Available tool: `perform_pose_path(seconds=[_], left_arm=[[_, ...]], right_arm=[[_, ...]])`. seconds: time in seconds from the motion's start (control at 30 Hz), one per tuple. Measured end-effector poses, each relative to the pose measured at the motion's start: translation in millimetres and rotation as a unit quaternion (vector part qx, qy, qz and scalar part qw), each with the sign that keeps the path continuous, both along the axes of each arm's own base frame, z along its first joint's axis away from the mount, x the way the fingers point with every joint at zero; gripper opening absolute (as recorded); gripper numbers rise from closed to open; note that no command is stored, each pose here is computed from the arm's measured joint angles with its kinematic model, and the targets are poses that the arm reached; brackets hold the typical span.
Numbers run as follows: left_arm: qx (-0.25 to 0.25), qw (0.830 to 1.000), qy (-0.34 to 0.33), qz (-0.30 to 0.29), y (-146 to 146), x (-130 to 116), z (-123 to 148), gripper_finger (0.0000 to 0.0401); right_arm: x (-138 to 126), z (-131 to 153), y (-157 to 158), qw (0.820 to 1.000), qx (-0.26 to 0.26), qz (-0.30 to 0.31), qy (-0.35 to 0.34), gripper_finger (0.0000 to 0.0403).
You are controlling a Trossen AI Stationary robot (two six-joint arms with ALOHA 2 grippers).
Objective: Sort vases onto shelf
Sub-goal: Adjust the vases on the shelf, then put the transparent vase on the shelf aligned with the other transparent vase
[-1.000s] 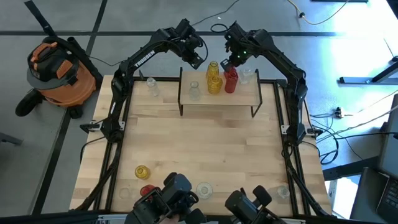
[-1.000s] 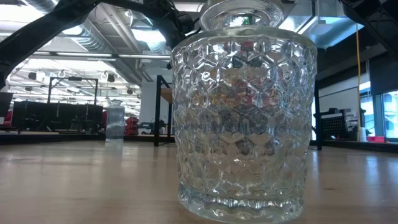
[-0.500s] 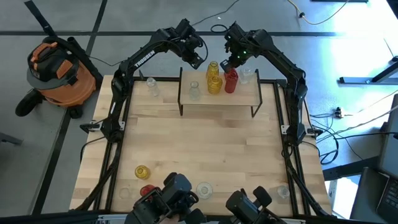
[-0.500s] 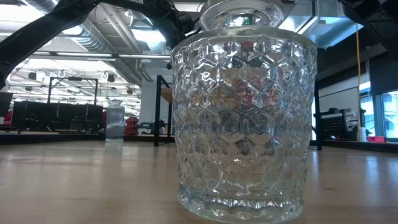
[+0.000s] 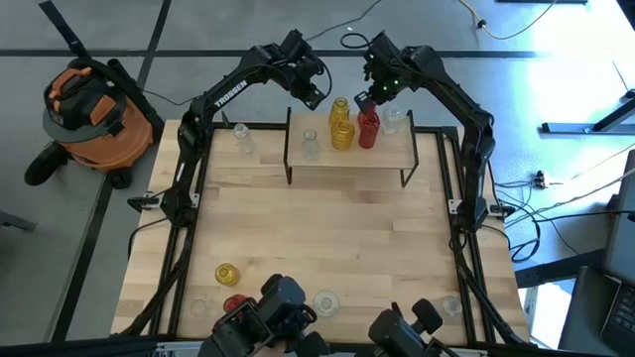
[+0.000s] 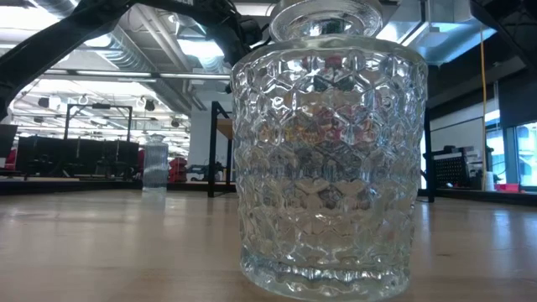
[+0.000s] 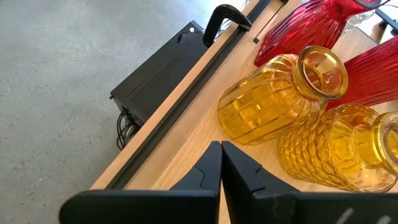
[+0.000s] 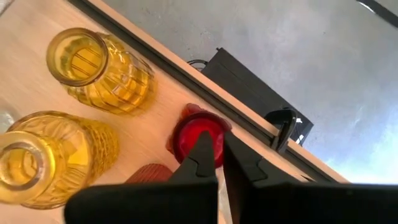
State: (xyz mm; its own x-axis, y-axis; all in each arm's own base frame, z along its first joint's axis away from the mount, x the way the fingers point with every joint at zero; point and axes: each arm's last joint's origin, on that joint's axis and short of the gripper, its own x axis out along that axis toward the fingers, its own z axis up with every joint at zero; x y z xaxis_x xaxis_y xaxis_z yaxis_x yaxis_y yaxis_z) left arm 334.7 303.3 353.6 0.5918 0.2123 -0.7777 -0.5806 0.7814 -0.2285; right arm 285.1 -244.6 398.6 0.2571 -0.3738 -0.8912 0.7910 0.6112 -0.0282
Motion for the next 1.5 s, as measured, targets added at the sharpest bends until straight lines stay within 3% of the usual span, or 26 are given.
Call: perform_pose_path(seconds=[0.17,0.27,0.4,0.57,0.7,0.8,0.93,1.13,1.3,1.5], left_arm=[[0.006,1.000,0.003,-0.006,0.2,-0.1,0.0,0.0000],[0.041,0.998,0.044,0.009,-1.4,-11.6,7.3,0.0000],[0.085,0.995,0.052,0.031,-12.5,-40.9,42.4,0.0000],[0.099,0.994,0.051,0.006,-52.8,-79.6,87.5,0.0000],[0.069,0.993,0.088,-0.023,-94.6,-107.7,105.8,0.0000],[0.063,0.993,0.099,-0.018,-114.6,-119.2,107.6,0.0000],[0.057,0.991,0.117,0.034,-126.6,-131.0,89.3,0.0000],[0.057,0.991,0.089,0.086,-133.0,-153.1,22.1,0.0000],[0.068,0.981,0.031,0.178,-123.8,-179.7,-18.3,0.0000],[0.042,0.980,0.051,0.185,-113.6,-196.5,-45.5,0.0008]], right_arm=[[-7.1,12.2,6.2,1.000,-0.011,0.001,-0.018,0.0000],[-13.1,27.3,16.2,0.998,-0.024,0.011,-0.048,0.0000],[-25.4,51.1,35.9,0.989,-0.012,0.089,-0.115,0.0000],[-35.4,72.2,69.4,0.972,-0.008,0.174,-0.157,0.0000],[-45.0,76.5,105.8,0.950,0.013,0.257,-0.176,0.0000],[-52.6,68.3,128.7,0.941,0.023,0.286,-0.177,0.0000],[-65.7,51.2,149.8,0.934,0.014,0.292,-0.207,0.0000],[-93.7,22.3,172.3,0.921,0.005,0.270,-0.281,0.0000],[-117.6,16.6,191.8,0.890,-0.004,0.256,-0.377,0.0000],[-133.4,23.6,202.8,0.864,-0.039,0.231,-0.446,0.0000]])
